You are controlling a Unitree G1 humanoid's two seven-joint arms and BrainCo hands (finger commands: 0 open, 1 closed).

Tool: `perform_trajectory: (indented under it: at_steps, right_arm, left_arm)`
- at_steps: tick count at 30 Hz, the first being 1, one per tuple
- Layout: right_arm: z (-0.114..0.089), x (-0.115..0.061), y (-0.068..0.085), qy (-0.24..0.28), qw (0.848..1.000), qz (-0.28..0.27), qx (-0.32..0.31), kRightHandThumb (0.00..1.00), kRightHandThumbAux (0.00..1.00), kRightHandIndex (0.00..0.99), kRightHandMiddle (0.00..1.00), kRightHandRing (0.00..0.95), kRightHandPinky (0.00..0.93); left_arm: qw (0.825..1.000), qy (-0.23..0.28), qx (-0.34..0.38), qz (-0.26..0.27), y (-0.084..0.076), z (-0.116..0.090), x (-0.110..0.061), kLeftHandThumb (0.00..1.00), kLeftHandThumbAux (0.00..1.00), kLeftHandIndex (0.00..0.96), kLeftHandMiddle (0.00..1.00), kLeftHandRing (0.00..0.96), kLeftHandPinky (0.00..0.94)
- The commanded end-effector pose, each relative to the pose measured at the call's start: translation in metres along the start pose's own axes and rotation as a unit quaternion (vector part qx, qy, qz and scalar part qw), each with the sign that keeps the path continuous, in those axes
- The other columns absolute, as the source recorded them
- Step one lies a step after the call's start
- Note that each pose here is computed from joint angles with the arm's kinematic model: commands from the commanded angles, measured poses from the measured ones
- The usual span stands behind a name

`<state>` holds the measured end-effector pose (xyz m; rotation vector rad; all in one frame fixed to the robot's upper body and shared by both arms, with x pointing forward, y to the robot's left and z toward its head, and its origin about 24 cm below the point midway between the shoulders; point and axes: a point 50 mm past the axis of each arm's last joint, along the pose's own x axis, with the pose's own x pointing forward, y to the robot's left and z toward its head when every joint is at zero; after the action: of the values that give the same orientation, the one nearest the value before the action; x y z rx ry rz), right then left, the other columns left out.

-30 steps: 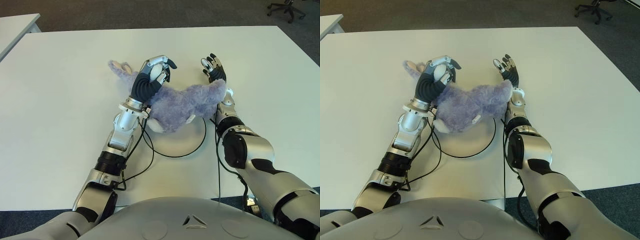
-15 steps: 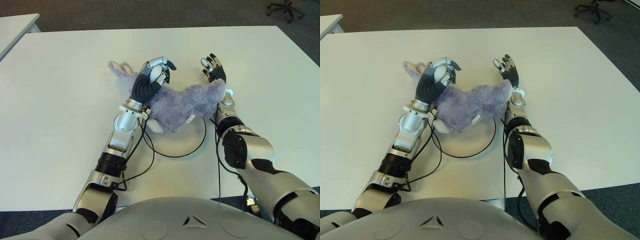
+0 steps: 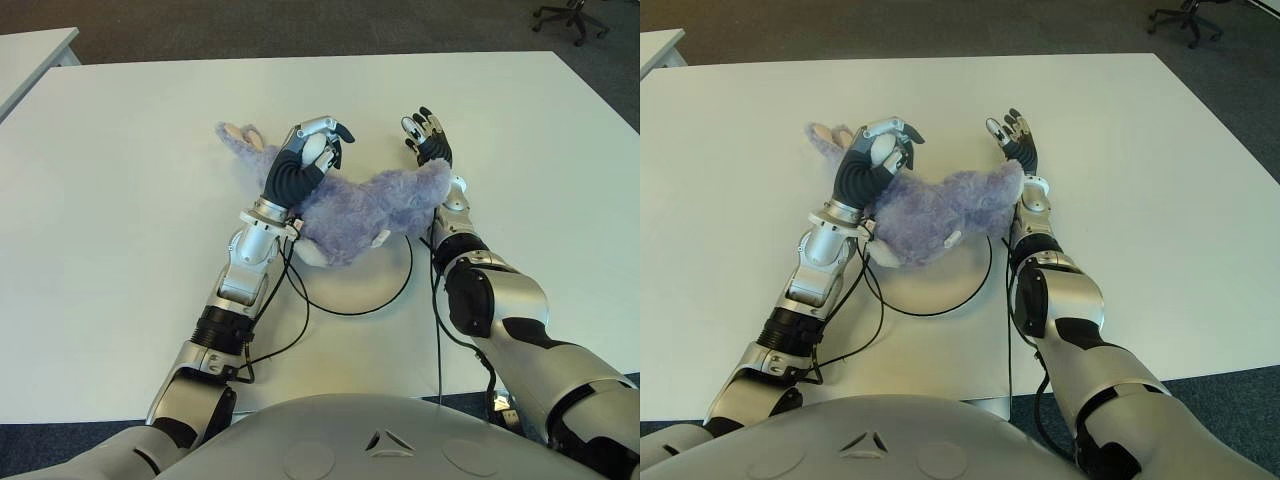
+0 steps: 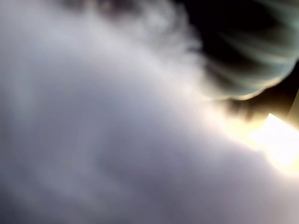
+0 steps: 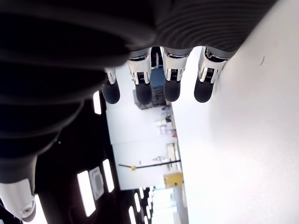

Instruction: Put the doll into the plate.

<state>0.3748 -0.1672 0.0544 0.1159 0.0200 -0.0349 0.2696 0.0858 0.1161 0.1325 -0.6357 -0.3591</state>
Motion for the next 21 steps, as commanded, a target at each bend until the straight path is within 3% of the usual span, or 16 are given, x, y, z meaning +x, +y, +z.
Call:
perform_trajectory:
  at_steps: [1, 21]
  right_arm:
    - [-0.0424, -0.0200, -0.0032, 0.085, 0.996, -0.011, 0.012, 0.069, 0.592, 0.016, 0.034, 0.033, 0.051]
    - [-0.0428, -0.0203, -0.0032, 0.085, 0.996, -0.012, 0.008, 0.066, 0.584, 0.017, 0.037, 0.036, 0.054]
  left_arm:
    - [0.999, 0.038, -0.014, -0.015, -0.0058, -0.0109, -0.0103, 0.746, 0.695, 0.442, 0.844, 0.855, 0.845]
    - [0.998, 0.050, -0.023, -0.021, -0.0068, -0.0138, -0.0139, 0.748, 0.695, 0.443, 0.832, 0.843, 0.840]
